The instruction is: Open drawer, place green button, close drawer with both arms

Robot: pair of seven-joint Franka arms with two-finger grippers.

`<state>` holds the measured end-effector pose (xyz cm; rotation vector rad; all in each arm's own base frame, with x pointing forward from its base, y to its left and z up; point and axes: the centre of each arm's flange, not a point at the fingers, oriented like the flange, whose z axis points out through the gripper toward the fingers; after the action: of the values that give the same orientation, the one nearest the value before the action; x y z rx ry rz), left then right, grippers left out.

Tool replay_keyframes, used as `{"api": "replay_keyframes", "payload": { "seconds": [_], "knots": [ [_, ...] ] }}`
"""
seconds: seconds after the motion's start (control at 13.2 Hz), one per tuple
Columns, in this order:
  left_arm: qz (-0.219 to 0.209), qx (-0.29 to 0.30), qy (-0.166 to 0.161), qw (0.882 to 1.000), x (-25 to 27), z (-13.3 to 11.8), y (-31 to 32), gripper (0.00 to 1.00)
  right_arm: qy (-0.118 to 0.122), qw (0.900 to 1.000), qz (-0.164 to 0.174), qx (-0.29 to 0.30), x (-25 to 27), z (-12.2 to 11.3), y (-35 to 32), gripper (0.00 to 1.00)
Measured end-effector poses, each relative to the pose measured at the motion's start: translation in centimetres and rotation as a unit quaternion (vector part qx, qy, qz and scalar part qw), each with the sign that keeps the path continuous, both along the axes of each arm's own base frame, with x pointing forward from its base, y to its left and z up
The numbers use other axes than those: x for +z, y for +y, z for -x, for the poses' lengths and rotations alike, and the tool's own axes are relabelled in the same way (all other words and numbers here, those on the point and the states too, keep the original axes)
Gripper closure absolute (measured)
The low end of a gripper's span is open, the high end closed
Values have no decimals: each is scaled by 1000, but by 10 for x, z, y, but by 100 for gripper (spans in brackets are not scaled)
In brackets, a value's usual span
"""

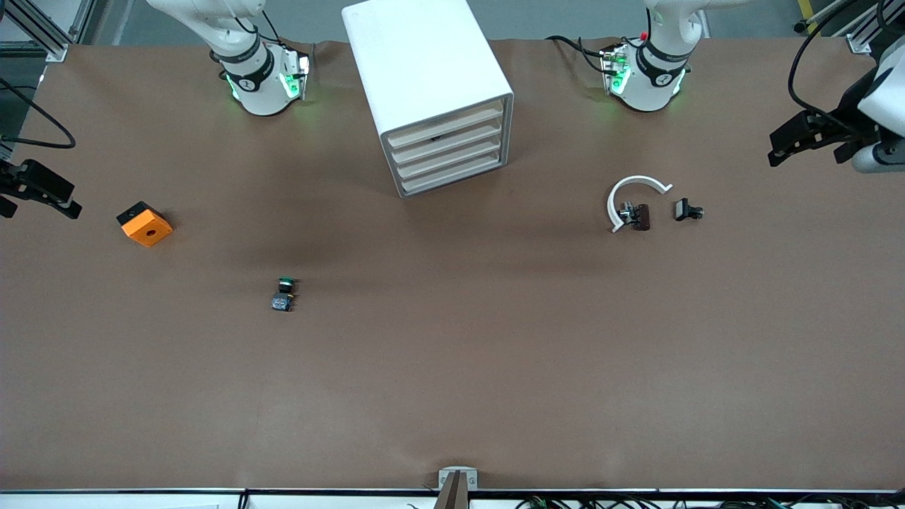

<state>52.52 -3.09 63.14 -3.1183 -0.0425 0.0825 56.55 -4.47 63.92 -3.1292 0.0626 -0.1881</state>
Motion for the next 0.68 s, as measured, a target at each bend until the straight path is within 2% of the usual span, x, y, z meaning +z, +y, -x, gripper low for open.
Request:
{"api": "replay_keyframes", "payload": {
  "seconds": [0.15,0.46,0.68],
  "knots": [
    [-2,0,17,1000,-18,-11,2,0,-1,1000,0,0,1,0,0,0],
    [-32,-1,45,998,-53,-34,10,0,-2,1000,0,0,2,0,0,0],
    [-32,3,60,998,-73,-49,10,0,-2,1000,0,0,2,0,0,0]
  ]
}}
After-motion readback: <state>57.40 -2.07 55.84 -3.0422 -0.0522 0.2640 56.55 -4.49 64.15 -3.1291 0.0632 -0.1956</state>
